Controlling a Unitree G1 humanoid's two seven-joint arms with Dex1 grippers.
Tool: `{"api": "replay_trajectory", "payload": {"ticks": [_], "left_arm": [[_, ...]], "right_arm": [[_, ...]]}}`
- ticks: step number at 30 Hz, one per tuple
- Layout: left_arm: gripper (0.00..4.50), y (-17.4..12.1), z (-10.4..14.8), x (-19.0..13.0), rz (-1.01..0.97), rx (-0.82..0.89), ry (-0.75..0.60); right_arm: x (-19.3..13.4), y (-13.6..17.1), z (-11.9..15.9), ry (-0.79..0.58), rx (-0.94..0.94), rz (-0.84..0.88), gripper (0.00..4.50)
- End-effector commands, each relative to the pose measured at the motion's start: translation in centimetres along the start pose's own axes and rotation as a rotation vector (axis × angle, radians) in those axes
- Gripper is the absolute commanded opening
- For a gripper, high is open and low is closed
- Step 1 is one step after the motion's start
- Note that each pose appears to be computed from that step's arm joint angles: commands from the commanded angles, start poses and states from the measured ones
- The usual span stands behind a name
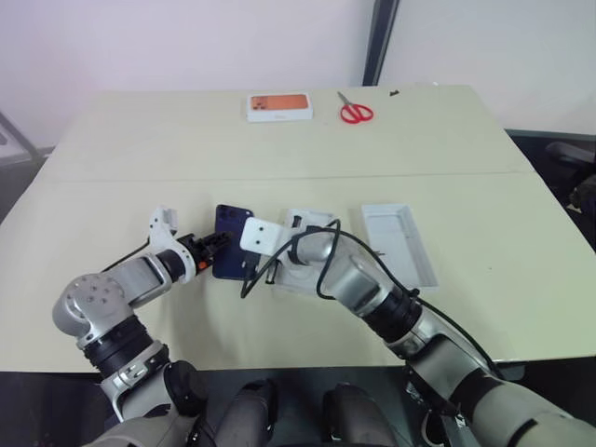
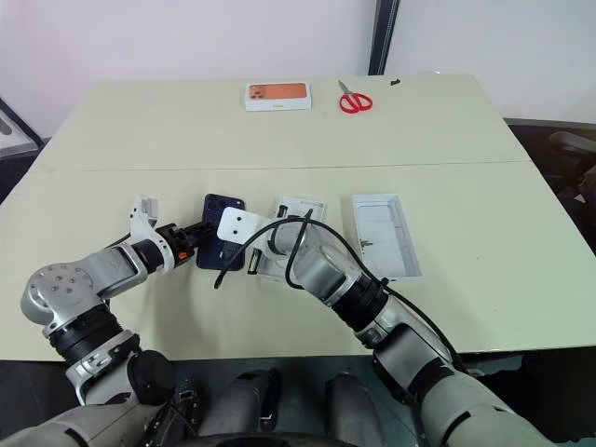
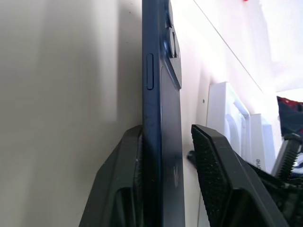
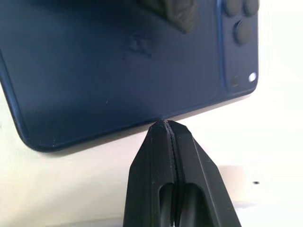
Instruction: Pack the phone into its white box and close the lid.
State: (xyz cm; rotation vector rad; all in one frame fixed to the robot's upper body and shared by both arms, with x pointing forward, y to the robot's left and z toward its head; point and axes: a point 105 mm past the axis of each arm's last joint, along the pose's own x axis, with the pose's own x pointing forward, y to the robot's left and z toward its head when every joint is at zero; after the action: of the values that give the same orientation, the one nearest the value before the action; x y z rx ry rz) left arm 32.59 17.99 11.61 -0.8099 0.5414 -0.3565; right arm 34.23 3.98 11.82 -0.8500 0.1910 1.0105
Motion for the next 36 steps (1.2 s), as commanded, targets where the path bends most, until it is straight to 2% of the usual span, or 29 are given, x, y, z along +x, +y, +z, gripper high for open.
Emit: {"api": "replay_trajectory", "payload": {"ticks": [1,3,4,5,12,15,17,23,29,36], "left_arm": [[1.38,-1.2,0.6,-0.2,-0.059,0.004,-0.027],[0.82,-1.2,0.7,-0.2,-0.059,0.000,-0.031],[0.25,-1.2,0.7,-0.2,-0.059,-0.002,-0.032],[0.06,-1.2,0.7,-0.3,-0.059,-0.003,-0.033],[0.06,-1.9,1.6,-0.6,-0.097,-0.031,-0.084],[0.06,-4.1,3.1,-0.8,-0.201,-0.064,-0.160],[0.06,-5.8,3.1,-0.5,-0.256,-0.062,-0.169],[0.06,-9.2,-0.6,1.6,-0.313,-0.008,-0.042],[0.06,-9.6,-3.7,3.3,-0.271,0.018,0.085],[0.06,-9.8,-5.1,4.8,-0.251,0.025,0.158]], "right_arm": [[-1.3,-0.9,1.7,-0.071,0.008,-0.026,0.00],[-1.8,-1.2,1.7,-0.077,0.017,-0.034,0.00],[-2.0,-1.4,1.7,-0.080,0.020,-0.037,0.00],[-2.2,-1.5,1.7,-0.082,0.022,-0.039,0.00],[-4.8,-2.7,0.8,-0.104,0.055,-0.054,0.00],[-6.8,-3.1,0.1,-0.134,0.064,-0.044,0.00],[-8.3,-3.2,-0.3,-0.165,0.069,-0.031,0.00],[-12.0,-2.8,-3.3,-0.198,0.169,0.014,0.00],[-14.1,-1.8,-6.2,-0.176,0.263,0.028,0.00],[-14.4,-2.1,-7.3,-0.149,0.289,-0.025,0.00]]}}
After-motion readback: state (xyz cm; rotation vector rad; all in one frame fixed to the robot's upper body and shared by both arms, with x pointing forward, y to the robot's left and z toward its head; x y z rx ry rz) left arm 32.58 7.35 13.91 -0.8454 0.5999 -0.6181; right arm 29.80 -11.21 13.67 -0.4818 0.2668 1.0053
